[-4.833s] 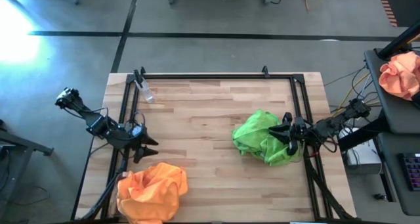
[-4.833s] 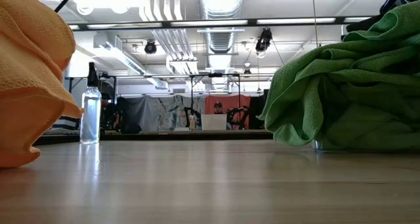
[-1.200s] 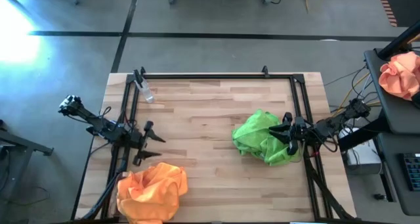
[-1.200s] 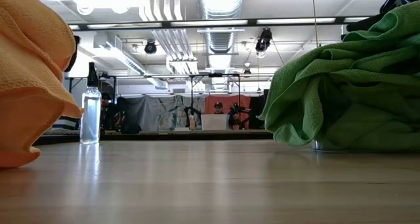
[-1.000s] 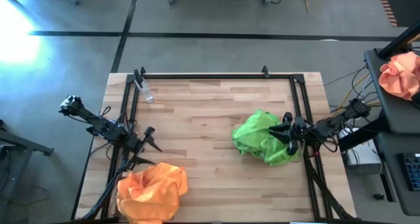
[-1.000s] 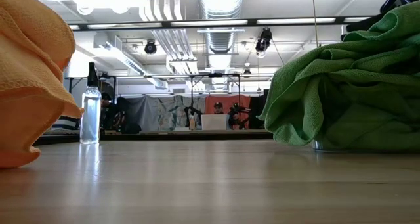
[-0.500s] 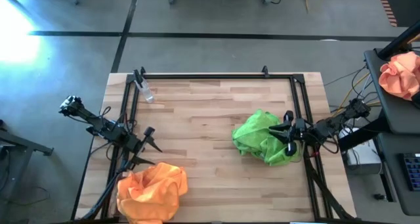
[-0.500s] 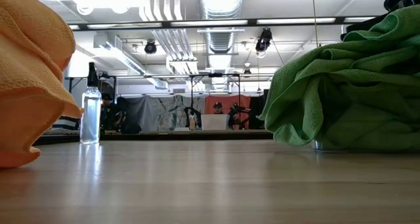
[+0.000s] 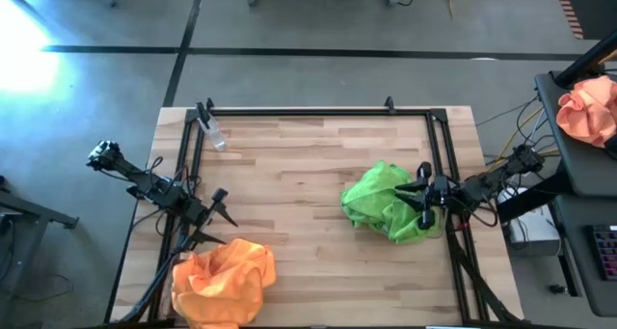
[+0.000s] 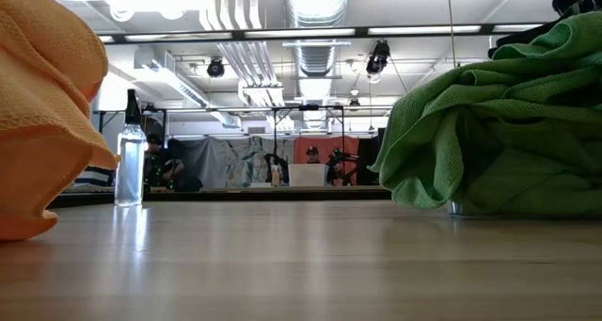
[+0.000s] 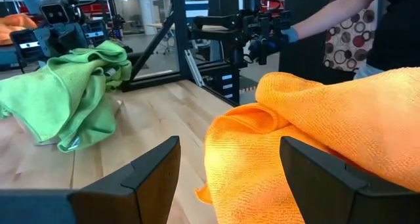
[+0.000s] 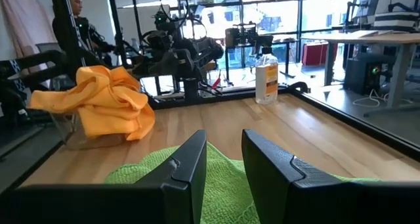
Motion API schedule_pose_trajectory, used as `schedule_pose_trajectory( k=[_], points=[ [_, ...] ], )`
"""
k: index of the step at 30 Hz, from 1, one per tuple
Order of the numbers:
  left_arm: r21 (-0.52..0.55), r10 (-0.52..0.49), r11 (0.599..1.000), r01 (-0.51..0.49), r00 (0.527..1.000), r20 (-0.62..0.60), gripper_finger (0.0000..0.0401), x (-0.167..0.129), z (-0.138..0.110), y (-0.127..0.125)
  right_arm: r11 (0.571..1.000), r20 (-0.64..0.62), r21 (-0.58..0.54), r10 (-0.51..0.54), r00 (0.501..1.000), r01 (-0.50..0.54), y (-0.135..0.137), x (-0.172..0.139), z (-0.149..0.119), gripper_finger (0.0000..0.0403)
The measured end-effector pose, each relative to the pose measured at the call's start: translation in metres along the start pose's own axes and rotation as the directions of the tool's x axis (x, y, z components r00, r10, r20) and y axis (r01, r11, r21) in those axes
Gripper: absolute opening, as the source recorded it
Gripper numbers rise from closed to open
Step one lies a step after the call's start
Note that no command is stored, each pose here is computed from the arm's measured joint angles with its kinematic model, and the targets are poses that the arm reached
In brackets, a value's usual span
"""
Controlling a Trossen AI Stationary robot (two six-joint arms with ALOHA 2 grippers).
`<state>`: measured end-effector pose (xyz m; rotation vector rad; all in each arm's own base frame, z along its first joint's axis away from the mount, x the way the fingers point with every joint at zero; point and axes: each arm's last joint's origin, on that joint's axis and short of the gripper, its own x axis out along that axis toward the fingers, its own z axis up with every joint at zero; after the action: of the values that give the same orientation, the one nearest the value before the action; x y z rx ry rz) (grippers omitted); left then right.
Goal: Sort microfiber towel by color & place in baskets
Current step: Return to Home Position
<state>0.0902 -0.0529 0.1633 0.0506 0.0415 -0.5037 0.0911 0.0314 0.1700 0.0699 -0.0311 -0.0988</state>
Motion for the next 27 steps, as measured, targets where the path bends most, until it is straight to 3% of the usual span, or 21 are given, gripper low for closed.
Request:
schedule_pose_trajectory(
  k=[27],
  points=[
    [-0.019, 0.032, 0.999, -0.032, 0.999, 0.000, 0.0244, 0.0001, 0.0002, 0.0009, 1.000, 0.009, 0.005, 0.001, 1.000, -0.001, 0.0000, -0.0001, 0.0010, 0.0091]
  ],
)
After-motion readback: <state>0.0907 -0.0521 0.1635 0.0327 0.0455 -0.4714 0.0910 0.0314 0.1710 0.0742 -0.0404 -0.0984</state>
